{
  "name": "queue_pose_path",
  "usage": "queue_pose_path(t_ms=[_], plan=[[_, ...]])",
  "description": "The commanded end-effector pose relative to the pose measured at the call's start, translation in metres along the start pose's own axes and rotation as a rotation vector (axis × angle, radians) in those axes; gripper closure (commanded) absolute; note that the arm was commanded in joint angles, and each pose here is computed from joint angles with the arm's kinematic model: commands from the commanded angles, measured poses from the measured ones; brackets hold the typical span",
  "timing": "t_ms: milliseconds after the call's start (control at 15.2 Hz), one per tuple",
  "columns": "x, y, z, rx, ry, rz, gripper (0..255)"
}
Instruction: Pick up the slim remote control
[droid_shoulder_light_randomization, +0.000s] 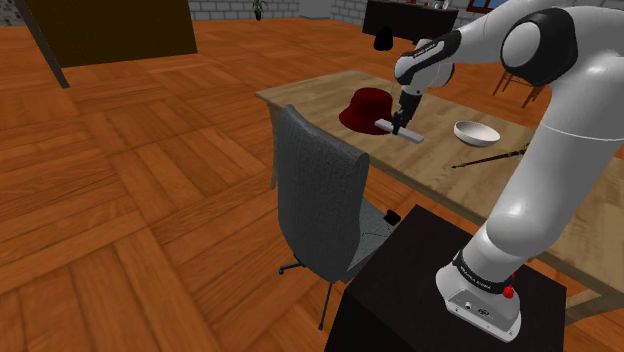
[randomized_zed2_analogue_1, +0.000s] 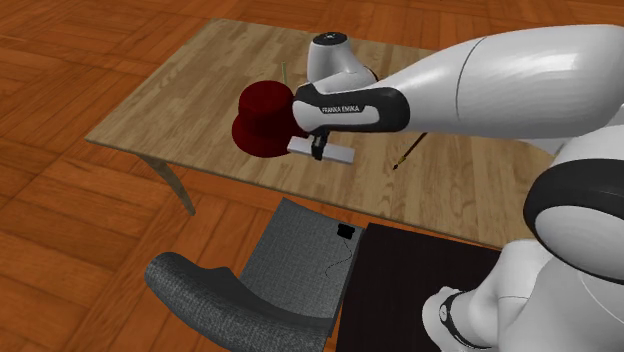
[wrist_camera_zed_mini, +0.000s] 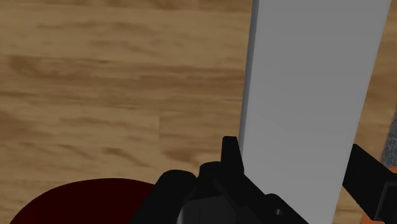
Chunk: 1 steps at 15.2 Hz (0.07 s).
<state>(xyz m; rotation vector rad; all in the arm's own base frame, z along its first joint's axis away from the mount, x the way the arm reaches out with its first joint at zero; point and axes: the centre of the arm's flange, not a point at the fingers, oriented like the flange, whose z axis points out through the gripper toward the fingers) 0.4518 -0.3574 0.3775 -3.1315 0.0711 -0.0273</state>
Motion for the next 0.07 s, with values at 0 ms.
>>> queue_pose_path(t_ms=[0], plan=[[-0.0003, 0.0002, -0.0031, 0.0, 0.0, 0.0, 255]])
